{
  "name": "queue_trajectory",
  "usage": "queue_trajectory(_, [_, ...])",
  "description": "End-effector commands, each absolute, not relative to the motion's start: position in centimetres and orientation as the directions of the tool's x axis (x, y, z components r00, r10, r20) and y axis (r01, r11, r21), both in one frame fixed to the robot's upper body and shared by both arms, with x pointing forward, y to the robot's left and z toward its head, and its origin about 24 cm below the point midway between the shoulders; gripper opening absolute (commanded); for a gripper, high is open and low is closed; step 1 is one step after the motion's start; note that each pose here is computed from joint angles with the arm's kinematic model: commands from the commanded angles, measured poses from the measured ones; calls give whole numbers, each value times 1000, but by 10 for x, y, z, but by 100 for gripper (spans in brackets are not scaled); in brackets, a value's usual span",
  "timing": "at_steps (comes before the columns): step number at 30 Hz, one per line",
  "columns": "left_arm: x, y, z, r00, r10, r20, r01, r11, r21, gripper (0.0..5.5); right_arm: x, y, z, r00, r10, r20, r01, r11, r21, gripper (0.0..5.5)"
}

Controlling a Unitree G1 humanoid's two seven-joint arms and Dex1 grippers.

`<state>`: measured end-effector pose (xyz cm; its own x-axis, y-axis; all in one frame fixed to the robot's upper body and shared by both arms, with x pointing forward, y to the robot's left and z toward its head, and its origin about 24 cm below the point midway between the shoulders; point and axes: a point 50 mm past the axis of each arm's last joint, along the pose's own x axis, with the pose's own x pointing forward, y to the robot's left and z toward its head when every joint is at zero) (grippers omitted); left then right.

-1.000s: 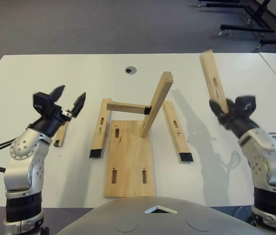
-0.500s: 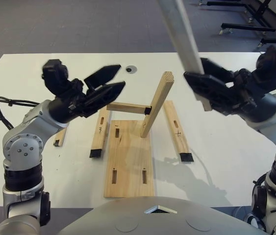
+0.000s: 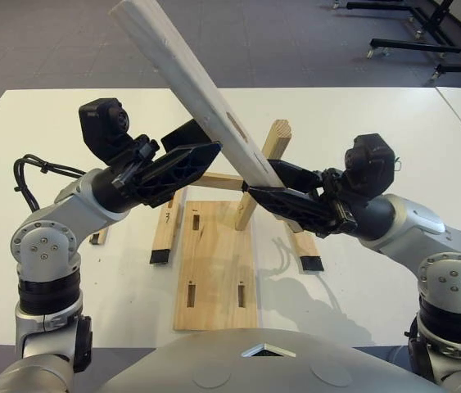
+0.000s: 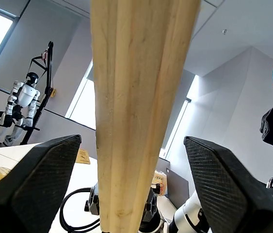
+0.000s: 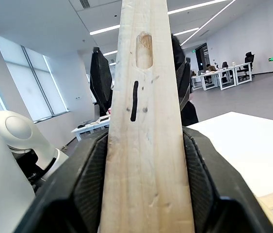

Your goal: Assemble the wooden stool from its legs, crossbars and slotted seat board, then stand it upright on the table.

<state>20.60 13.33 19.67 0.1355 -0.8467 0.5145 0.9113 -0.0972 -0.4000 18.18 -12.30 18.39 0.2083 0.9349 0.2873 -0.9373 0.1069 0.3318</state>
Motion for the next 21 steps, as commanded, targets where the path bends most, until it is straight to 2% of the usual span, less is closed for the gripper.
queue_trajectory(1, [205,129,196,141,-852,505,916,-81,-392,388,182,-120,178,206,939,275,-933,104,345,201])
queue_trajectory(7, [207,130,199,175,-829,531,916,-61,-398,388,179,-118,170,187,952,243,-931,93,354,201])
queue_trajectory(10, [211,132,196,226,-823,520,911,-11,-413,349,178,-118,169,187,953,240,-931,94,353,201])
queue_trajectory(18, [198,135,193,147,-848,509,908,-89,-410,220,181,-122,171,198,951,237,-947,124,295,201])
queue_trajectory(21, [198,135,193,142,-840,523,905,-104,-413,211,182,-123,170,194,955,225,-953,130,273,201])
